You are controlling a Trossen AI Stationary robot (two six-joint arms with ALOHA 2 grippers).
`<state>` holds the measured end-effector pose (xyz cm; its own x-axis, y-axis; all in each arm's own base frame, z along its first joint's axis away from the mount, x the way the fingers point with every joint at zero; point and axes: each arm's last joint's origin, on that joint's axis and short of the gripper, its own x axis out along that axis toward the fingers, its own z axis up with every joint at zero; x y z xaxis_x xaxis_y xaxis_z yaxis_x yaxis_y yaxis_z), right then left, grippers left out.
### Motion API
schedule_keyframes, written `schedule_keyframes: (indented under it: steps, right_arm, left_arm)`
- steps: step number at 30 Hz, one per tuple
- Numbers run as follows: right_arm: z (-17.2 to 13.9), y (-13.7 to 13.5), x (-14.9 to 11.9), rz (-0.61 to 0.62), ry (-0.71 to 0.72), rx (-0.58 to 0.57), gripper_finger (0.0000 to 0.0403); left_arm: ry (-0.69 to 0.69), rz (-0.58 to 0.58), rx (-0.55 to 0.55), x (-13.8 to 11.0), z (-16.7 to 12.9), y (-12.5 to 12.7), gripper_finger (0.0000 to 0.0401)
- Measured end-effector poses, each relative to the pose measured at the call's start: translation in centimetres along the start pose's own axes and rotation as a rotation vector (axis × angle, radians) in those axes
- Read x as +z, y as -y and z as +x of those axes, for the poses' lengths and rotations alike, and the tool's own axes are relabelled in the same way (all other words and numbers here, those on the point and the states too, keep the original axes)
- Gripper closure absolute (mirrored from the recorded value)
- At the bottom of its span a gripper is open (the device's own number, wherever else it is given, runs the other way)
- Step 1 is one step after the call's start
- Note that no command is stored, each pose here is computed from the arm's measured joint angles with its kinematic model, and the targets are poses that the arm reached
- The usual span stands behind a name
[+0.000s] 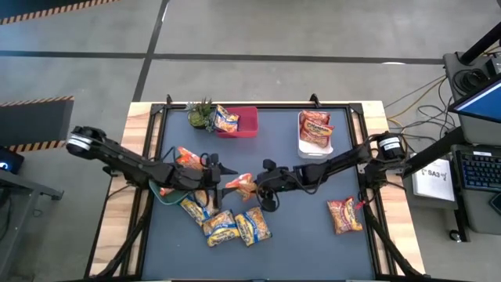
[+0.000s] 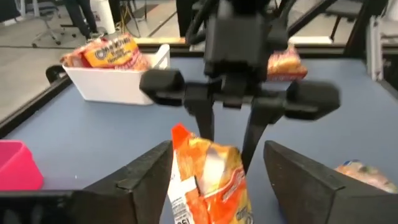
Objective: Sort Maruchan noodles
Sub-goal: Put the orange noodle pack into the green bin
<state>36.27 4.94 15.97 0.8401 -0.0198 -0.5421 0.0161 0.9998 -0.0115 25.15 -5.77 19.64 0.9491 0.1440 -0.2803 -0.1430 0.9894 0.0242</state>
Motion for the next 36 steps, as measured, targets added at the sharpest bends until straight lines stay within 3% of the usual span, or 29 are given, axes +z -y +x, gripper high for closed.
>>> schedule_keyframes:
  steps: [5,14,22,27,31,36]
  right_arm:
    - [0.0,-0.2,0.0,-0.019,0.003,-0.006,0.0284]
    - [-0.1,-0.4,0.0,-0.053,0.003,-0.005,0.028]
    - [-0.1,-0.4,0.0,-0.018,0.0,-0.007,0.0217]
    - [-1.3,-0.3,0.7,0.02,-0.014,-0.005,0.0181]
    - [-3.2,-0.1,1.8,0.055,-0.011,-0.002,0.0158]
    - [-6.1,0.3,2.9,0.091,-0.038,-0.008,0.0137]
  left_arm:
    - [-0.068,0.024,0.023,-1.5,1.9,0.2,0.0158]
    - [-0.127,0.02,0.044,-2.7,4.0,0.4,0.0181]
    - [-0.14,0.017,0.041,-2.3,4.4,0.7,0.028]
    - [-0.151,0.021,0.02,-1.5,4.7,0.9,0.0332]
    - [-0.189,0.032,-0.006,-0.2,4.9,1.3,0.0341]
    - [-0.259,0.069,-0.047,3.5,4.4,2.2,0.0341]
